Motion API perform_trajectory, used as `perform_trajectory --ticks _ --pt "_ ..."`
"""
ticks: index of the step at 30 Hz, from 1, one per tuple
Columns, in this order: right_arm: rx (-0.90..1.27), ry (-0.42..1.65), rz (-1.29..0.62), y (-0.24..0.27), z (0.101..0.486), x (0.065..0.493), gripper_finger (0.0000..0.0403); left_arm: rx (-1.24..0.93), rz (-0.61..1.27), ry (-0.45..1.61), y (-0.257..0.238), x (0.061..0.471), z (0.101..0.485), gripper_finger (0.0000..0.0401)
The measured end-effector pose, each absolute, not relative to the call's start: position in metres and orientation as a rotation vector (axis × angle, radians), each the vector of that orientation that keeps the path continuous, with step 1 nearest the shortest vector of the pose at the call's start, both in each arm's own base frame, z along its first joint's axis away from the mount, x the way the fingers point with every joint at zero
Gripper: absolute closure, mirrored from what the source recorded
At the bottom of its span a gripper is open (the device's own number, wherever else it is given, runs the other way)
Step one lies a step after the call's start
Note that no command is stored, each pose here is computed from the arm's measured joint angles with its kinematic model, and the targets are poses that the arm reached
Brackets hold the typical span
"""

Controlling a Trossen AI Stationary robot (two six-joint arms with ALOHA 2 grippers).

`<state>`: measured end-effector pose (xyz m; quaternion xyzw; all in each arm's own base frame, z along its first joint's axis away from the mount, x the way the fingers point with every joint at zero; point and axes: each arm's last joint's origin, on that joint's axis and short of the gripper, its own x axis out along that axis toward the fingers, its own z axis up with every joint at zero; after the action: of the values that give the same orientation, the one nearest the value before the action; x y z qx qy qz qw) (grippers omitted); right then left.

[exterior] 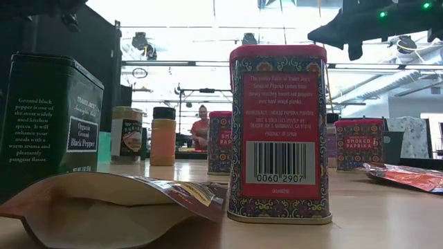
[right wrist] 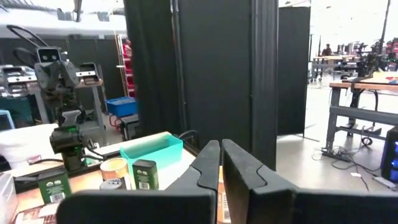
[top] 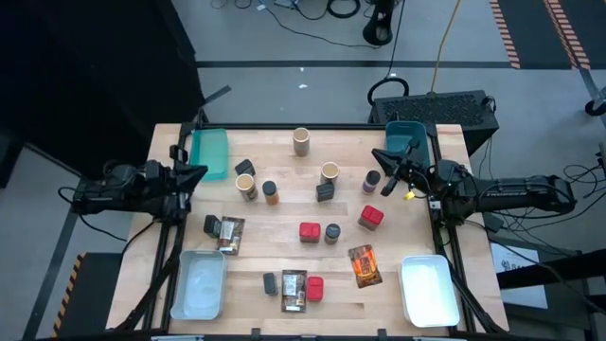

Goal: Sort spices by type
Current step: Put the bottom right brown seasoning bottle into the dark green bin

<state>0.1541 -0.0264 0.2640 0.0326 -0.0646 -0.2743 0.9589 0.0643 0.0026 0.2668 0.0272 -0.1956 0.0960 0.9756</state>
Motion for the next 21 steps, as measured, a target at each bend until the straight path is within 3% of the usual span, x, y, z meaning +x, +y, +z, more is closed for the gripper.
perform_trajectory --ticks 21 --pt "0.141 0.264 -0.646 -0.031 0.328 0.192 0.0399 -0.019 0.312 -0.334 0.006 0.066 0.261 0.0372"
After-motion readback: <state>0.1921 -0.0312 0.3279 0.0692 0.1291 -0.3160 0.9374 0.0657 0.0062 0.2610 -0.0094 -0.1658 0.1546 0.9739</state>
